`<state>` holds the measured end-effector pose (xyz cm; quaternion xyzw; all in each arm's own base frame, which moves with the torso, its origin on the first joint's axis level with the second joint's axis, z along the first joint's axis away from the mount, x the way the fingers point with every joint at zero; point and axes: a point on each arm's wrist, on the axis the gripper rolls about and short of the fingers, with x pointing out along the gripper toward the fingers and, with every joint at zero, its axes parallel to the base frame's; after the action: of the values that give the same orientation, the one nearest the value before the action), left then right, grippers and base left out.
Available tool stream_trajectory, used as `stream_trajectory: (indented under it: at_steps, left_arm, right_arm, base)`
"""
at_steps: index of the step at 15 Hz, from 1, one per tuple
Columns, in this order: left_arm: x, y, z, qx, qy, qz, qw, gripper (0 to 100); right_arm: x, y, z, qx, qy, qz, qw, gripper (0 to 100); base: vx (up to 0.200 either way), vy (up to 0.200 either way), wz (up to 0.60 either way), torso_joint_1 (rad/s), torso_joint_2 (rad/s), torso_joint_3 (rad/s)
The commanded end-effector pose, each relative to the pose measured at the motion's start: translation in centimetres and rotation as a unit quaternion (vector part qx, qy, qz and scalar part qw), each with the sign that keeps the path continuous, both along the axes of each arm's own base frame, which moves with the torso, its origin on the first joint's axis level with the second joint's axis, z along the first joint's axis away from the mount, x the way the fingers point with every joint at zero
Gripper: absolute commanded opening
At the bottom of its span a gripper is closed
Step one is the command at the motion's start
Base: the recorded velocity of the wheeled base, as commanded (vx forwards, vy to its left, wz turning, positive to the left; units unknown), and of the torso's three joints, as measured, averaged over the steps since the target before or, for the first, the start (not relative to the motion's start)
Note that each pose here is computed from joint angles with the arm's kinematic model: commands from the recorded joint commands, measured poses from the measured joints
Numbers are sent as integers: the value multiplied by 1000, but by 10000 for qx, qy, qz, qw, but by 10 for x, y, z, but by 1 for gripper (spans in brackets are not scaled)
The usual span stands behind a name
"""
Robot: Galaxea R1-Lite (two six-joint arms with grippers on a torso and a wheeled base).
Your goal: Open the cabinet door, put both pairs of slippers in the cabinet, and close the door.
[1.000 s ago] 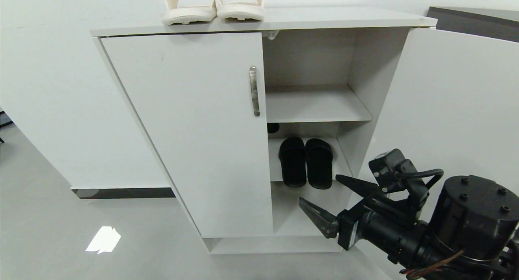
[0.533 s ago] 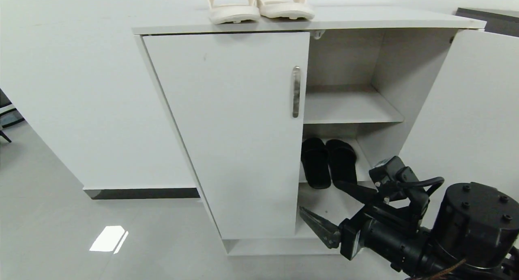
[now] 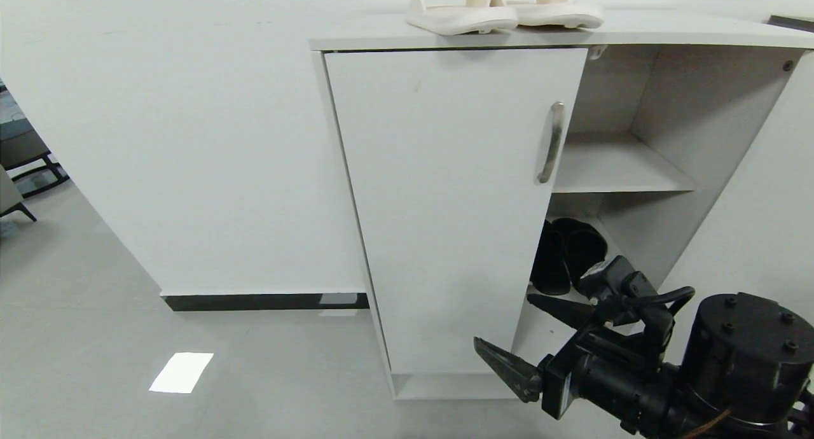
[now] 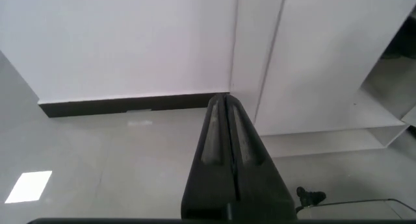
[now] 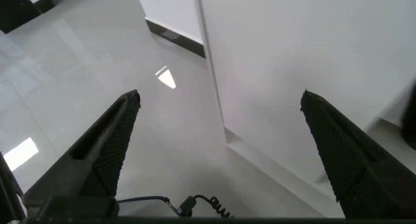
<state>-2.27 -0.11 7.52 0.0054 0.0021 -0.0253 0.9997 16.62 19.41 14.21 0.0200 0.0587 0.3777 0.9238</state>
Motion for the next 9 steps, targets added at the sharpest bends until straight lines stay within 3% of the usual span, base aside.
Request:
stream_trajectory:
  at_steps: [1,9]
  left_arm:
    - [0,0,0,-1,8,0,10000,0]
    - [0,0,0,-1,8,0,10000,0]
  right_arm:
    - [0,1,-1,-16,15,2,10000,100]
    - [2,-1,-3,-24,51,85,9999,100]
  base:
    - [0,0,0,0,0,0]
    - [0,0,0,6,-20,-16]
